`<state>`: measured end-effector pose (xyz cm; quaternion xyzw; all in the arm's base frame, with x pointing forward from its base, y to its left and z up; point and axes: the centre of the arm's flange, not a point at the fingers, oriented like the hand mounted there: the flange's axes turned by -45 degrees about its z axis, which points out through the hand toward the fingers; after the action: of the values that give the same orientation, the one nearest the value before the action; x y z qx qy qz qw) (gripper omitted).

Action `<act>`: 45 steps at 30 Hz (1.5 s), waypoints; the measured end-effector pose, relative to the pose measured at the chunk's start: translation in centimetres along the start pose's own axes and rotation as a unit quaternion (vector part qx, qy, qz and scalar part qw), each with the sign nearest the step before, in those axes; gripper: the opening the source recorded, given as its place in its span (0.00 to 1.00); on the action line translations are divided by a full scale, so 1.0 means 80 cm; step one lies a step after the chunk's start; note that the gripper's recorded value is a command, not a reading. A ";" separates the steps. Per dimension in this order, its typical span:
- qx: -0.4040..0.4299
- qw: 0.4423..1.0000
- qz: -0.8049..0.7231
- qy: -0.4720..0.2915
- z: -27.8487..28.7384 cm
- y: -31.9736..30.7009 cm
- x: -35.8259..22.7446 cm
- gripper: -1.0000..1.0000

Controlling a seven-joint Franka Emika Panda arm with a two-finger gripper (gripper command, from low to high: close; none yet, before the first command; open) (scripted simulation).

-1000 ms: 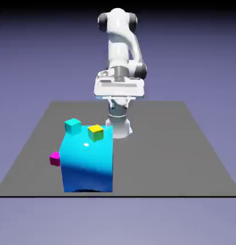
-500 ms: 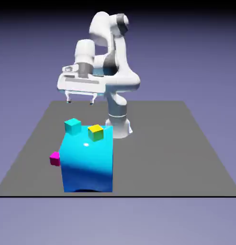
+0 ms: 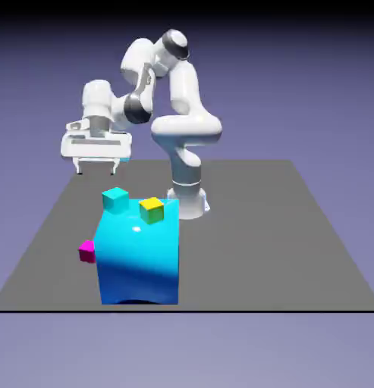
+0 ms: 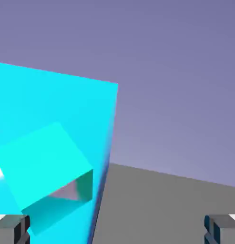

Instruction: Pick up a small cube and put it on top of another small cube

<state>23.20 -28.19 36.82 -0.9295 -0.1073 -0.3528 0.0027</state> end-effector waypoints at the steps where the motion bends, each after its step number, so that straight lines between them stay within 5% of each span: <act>1: 0.007 1.000 -0.003 0.001 0.002 0.002 -0.012 0.50; 22: 0.179 0.974 -0.090 0.107 0.114 -0.069 -0.226 0.50; 32: 0.257 0.931 -0.147 0.214 0.184 -0.169 -0.267 0.50; 39: 0.258 0.930 -0.148 0.217 0.242 -0.200 -0.264 0.50; 40: 0.259 0.929 -0.148 0.217 0.252 -0.207 -0.264 0.00; 45: 0.257 0.930 -0.149 0.217 0.219 -0.186 -0.266 0.00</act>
<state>16.21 -16.46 8.66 -0.7713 -0.3281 -0.5021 0.2127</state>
